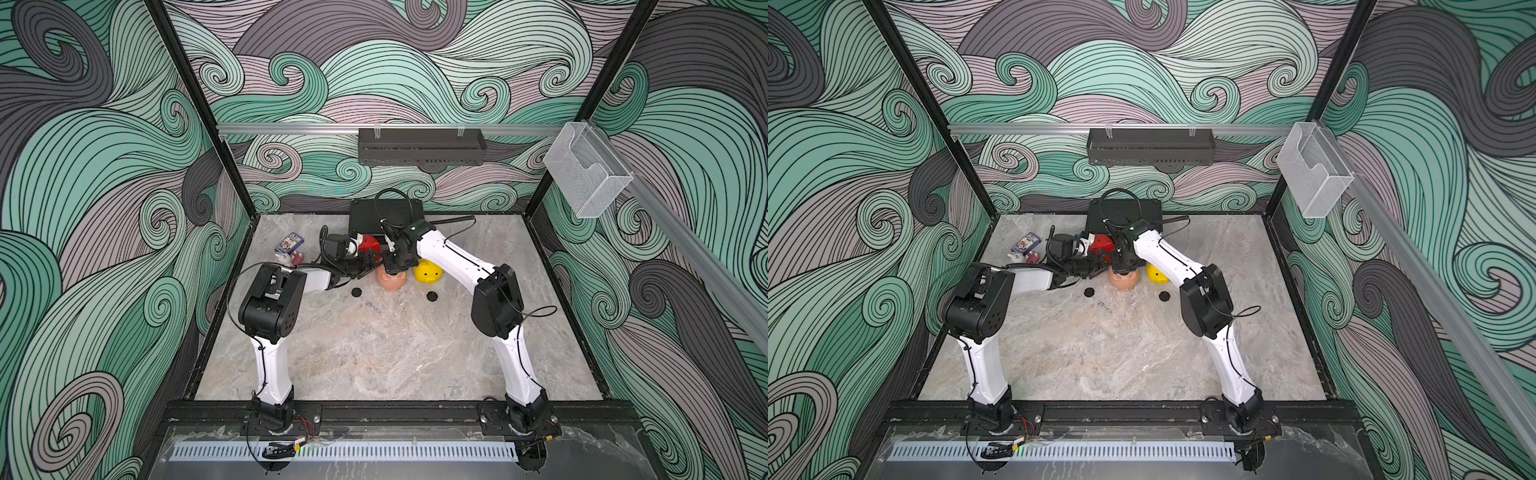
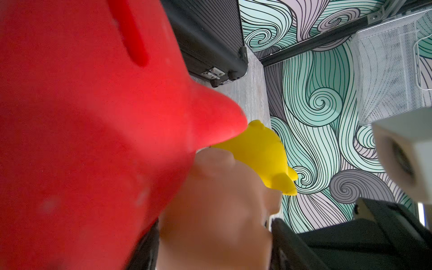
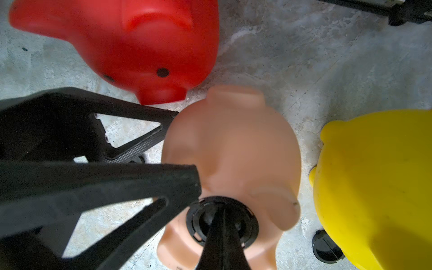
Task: Close piggy banks
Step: Screw the knob on the piggy bank.
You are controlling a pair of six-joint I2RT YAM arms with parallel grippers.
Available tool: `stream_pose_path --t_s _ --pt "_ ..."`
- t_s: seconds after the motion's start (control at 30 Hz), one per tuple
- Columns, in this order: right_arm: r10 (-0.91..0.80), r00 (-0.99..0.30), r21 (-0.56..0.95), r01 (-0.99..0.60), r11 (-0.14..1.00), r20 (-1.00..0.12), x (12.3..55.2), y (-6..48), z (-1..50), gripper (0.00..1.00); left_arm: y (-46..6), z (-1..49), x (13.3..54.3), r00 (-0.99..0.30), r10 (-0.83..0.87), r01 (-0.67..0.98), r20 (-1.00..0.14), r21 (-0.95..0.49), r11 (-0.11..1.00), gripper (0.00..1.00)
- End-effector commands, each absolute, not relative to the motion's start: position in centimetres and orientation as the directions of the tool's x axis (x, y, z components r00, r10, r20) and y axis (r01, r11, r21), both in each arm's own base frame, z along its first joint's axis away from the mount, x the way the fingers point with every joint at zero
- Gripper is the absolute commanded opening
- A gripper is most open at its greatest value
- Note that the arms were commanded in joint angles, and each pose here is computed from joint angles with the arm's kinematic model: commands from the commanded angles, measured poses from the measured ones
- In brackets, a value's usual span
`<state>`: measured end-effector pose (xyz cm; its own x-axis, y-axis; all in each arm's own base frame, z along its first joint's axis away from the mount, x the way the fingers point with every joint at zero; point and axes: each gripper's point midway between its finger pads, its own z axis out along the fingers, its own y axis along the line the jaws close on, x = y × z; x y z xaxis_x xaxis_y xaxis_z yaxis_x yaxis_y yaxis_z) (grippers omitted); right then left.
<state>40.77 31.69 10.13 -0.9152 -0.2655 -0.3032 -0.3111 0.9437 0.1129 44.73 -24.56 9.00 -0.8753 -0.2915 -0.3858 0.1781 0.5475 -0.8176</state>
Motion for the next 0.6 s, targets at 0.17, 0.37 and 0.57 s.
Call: stream_pose_path --t_s 0.17,0.37,0.57 --pt "-0.253 -0.93 0.046 -0.274 0.961 -0.265 40.13 29.69 9.91 0.0 -24.33 7.7 45.39 -0.867 -0.299 0.166 -0.398 -0.797 0.58 0.72" --pt "-0.255 -0.929 0.051 -0.278 0.959 -0.269 40.07 29.81 10.19 0.0 -24.34 7.83 45.43 -0.867 -0.299 0.168 -0.4 -0.797 0.58 0.72" --pt "-0.259 -0.928 0.052 -0.282 0.958 -0.269 39.86 29.87 10.3 0.0 -24.39 7.75 45.39 -0.867 -0.297 0.169 -0.4 -0.797 0.58 0.71"
